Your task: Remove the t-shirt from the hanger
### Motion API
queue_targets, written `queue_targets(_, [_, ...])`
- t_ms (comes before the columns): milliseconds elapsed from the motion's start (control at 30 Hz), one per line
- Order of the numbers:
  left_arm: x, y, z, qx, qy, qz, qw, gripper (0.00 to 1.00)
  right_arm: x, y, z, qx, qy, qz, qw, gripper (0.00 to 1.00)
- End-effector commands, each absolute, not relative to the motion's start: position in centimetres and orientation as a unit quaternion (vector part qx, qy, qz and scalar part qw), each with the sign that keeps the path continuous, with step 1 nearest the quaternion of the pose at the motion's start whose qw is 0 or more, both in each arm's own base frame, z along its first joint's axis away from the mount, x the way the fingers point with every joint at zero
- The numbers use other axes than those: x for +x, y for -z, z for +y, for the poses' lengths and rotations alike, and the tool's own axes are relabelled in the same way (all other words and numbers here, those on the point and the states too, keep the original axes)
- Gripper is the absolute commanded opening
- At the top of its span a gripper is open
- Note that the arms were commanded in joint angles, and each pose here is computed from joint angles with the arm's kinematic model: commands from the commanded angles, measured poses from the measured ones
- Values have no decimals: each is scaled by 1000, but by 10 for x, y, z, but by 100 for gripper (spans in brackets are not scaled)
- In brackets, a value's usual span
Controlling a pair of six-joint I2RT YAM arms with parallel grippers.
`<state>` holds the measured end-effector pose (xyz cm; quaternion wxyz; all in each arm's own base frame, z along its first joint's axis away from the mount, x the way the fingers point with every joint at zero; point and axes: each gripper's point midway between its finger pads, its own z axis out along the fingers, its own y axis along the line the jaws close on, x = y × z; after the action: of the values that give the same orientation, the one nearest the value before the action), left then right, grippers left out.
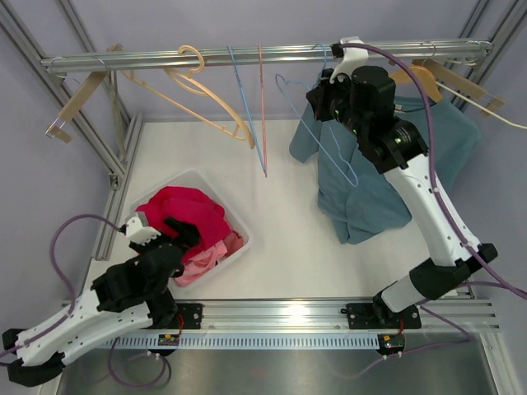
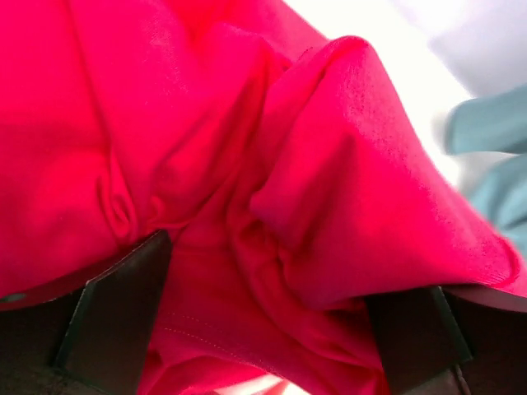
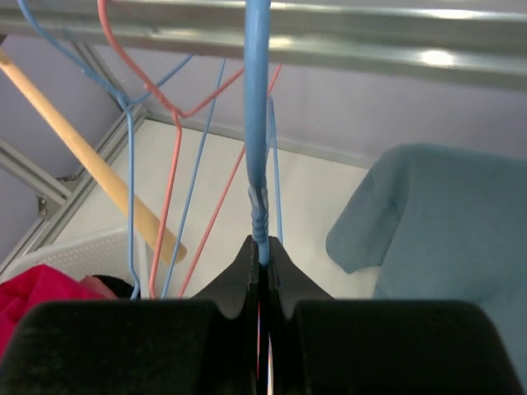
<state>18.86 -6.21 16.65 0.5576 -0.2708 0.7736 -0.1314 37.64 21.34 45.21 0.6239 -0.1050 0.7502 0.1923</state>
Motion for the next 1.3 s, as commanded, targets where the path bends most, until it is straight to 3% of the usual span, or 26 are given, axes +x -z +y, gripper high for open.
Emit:
queue_targets(0, [178, -192, -54, -254, 168, 770, 560, 99, 404, -473, 222, -102, -163, 733, 652, 0])
queue_targets(167, [164, -225, -52, -233, 239, 755, 565, 99, 432, -491, 241, -97, -165, 720, 667, 0])
queue_targets(567, [155, -296, -39, -200, 267, 728, 599, 99, 483, -437, 274, -99, -141, 752, 636, 0])
queue_targets(800, [157, -331, -25, -203, 269, 692, 638, 99, 477, -415, 271, -83, -142, 760, 629, 0])
queue_targets(1033, [163, -364, -69, -83, 280, 696, 656, 99, 466, -411, 267, -73, -147, 758, 631, 1])
queue_targets(1100, [166, -375, -86, -57, 295, 689, 659, 99, 459, -415, 266, -77, -156, 756, 631, 13])
queue_targets(1133, [164, -376, -98, -30, 305, 689, 657, 99, 455, -419, 265, -78, -161, 755, 631, 31])
queue_targets(1267, [162, -380, -138, 42, 340, 682, 647, 99, 424, -435, 259, -104, -190, 745, 630, 64])
